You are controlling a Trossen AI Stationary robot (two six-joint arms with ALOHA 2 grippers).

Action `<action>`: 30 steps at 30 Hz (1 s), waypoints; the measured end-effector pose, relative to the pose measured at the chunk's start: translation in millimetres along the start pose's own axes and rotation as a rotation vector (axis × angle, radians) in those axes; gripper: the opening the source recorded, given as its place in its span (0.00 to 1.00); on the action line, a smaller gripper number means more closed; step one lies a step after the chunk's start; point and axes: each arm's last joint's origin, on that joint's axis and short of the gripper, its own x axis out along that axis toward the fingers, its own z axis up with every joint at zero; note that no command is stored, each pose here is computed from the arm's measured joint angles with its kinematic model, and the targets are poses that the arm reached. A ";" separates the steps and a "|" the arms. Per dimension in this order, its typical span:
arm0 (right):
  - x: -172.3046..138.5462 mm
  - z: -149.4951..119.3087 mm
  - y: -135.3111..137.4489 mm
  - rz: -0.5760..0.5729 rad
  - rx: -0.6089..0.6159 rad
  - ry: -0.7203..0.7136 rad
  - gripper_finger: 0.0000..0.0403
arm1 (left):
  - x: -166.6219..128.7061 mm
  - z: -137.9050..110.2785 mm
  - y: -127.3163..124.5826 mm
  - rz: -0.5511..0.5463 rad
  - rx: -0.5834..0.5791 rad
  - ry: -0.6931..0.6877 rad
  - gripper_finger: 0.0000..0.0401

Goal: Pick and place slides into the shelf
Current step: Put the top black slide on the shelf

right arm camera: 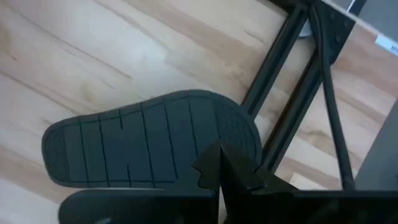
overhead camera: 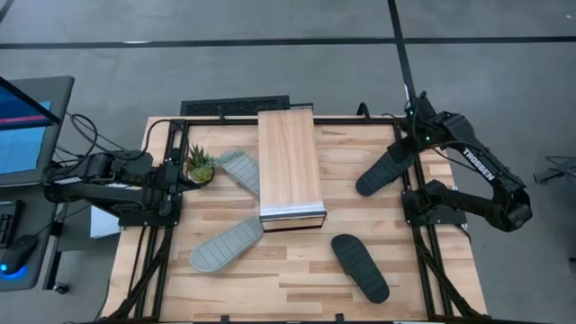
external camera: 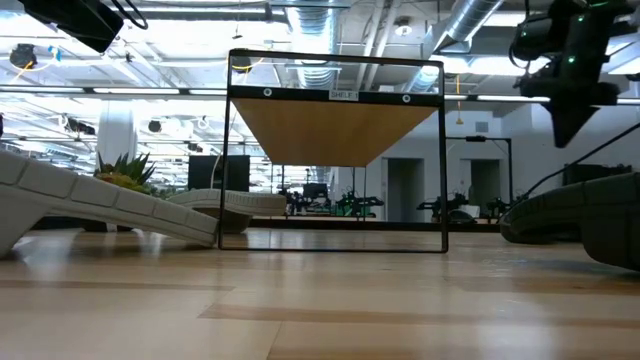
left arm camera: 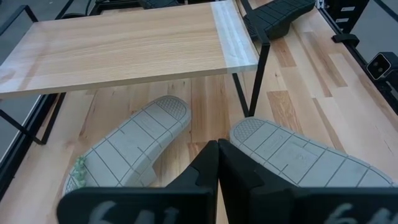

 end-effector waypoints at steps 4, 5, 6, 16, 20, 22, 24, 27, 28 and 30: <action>2.5 1.2 0.1 0.001 0.033 0.023 0.00 | 0.0 0.0 0.0 0.000 0.000 0.000 0.00; 3.8 1.6 0.2 0.001 0.042 0.035 0.00 | 0.0 0.0 0.0 0.000 0.000 0.000 0.00; 5.2 2.2 0.3 0.001 0.053 0.049 0.00 | 0.0 0.0 0.0 0.000 0.000 0.000 0.00; 14.9 5.1 15.3 0.119 0.073 0.171 0.00 | 0.0 0.0 0.0 0.000 0.000 0.000 0.00; 12.3 0.3 34.6 0.174 -0.020 0.208 0.00 | 0.0 0.0 0.0 0.000 0.000 0.000 0.00; 10.5 -2.9 46.0 0.187 -0.079 0.218 0.00 | 0.0 0.0 0.0 0.000 0.000 0.000 0.00; 8.6 -6.2 57.3 0.194 -0.136 0.219 0.00 | 0.0 0.0 0.0 0.000 0.000 0.000 0.00; 5.4 -12.4 72.8 0.168 -0.204 0.207 0.00 | 0.1 0.0 0.0 0.000 0.000 0.000 0.00; 4.3 -14.6 77.4 0.158 -0.213 0.202 0.00 | 0.0 0.0 0.0 0.000 0.000 0.000 0.00; 2.3 -19.1 85.3 0.131 -0.208 0.191 0.00 | 0.0 0.0 0.0 0.000 0.000 0.000 0.00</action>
